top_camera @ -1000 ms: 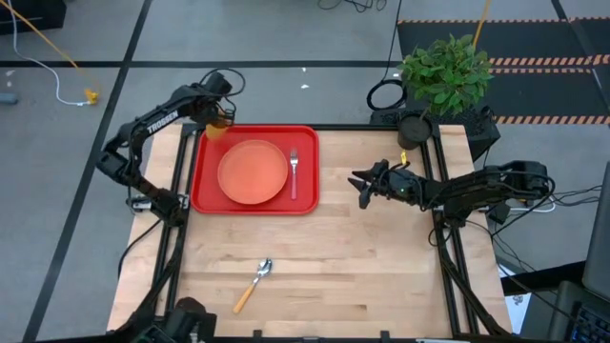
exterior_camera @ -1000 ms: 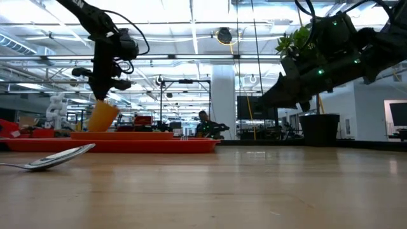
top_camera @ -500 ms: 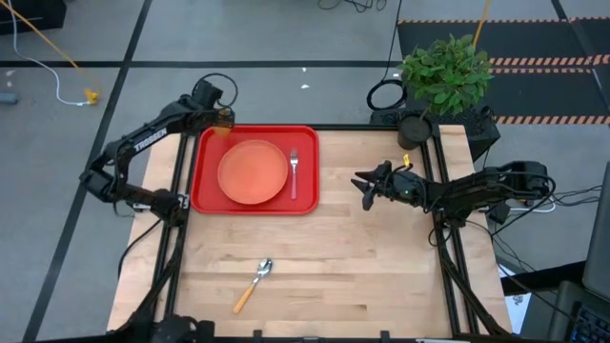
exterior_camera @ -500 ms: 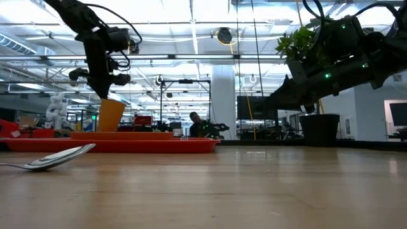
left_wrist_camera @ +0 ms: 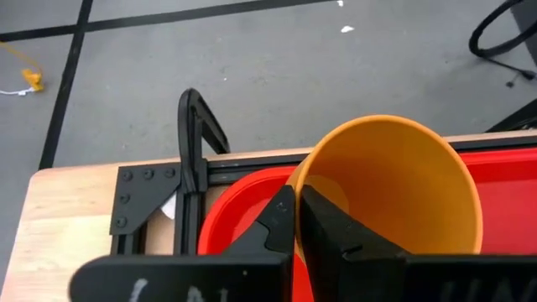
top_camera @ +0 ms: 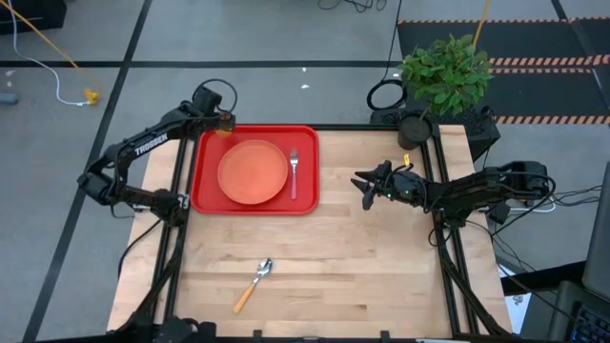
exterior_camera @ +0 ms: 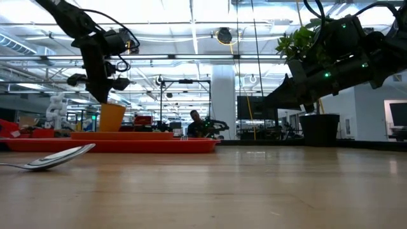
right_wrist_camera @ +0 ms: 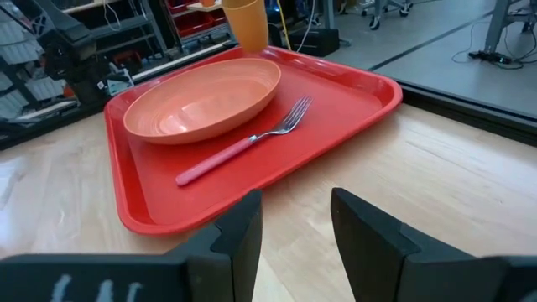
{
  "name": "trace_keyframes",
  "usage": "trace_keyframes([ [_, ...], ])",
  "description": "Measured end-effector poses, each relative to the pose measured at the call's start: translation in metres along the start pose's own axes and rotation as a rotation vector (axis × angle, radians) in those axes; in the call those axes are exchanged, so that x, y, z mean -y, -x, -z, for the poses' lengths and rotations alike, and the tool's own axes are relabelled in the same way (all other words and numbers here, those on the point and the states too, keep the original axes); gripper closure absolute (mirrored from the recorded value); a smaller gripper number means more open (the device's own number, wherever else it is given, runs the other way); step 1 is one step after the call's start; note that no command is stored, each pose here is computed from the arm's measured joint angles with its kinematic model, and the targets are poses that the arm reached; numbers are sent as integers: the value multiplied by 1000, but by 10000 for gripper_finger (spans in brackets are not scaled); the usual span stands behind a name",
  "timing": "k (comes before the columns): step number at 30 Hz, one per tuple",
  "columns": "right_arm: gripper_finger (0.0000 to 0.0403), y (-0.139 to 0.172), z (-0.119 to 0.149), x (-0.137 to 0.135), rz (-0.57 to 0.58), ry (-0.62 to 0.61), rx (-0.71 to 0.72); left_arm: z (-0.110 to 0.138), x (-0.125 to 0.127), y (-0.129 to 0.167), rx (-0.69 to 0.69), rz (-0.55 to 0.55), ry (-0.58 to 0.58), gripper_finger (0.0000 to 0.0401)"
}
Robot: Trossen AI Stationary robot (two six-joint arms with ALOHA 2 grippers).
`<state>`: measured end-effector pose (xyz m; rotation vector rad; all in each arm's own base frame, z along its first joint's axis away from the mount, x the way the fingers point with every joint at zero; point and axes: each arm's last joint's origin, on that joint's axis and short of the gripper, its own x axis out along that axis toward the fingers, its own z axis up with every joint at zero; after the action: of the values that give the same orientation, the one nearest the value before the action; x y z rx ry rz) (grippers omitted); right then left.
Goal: Pick and place plate/cup/fork/spoon on tray
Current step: Adjust the yellow cup on the red serving tray
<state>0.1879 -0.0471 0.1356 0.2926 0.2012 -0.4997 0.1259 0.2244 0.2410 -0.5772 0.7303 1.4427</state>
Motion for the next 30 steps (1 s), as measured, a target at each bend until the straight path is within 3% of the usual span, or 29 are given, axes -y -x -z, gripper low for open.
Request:
trace_keyframes([
  [20, 266, 0, 0, 0, -1, -6, -1, 11, 5, -4, 8, -50, 37, 394],
  [30, 266, 0, 0, 0, -1, -5, -1, 16, 6, -4, 6, -60, 40, 366],
])
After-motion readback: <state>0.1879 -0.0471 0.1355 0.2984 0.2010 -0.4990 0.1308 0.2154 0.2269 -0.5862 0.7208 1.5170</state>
